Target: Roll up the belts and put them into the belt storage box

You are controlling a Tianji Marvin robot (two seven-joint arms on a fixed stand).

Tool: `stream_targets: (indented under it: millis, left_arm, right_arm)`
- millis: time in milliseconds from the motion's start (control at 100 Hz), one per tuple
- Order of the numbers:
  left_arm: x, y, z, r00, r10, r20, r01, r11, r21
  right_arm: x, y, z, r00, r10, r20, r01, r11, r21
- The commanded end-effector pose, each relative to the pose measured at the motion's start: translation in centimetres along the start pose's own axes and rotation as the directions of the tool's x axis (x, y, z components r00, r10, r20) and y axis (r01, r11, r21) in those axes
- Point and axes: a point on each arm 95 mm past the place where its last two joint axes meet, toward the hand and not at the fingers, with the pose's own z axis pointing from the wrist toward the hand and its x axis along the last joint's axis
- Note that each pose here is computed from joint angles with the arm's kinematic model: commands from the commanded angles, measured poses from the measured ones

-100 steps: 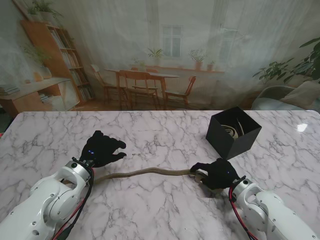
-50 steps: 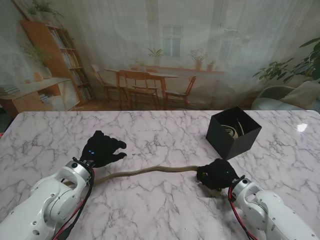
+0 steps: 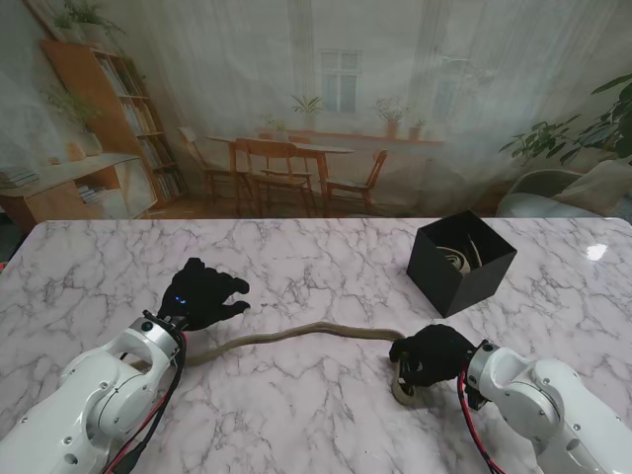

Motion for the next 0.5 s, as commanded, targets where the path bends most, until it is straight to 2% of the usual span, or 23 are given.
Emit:
stream_targets:
  millis: [0, 330, 490]
  left_arm:
    - [0.02, 0.24, -0.03, 1.0, -0.001, 0.002, 0.001, 1.0, -0.014]
    - [-0.05, 0.24, -0.06, 1.0, 0.001, 0.004, -0.001, 1.0, -0.012]
    - [-0.04, 0.24, -0.07, 1.0, 0.002, 0.003, -0.002, 1.0, -0.014]
  right_arm:
    - [-0.03, -0.34, -0.32, 0.999, -0.031, 0.013, 0.031, 0.999, 0.012]
    - [0.14, -0.36, -0.79, 1.0, -0.01, 0.026, 0.009, 0.999, 0.053]
    - [0.26, -0.42, -0.91, 0.997, 0.066, 0.037, -0.067, 0.997, 0.048]
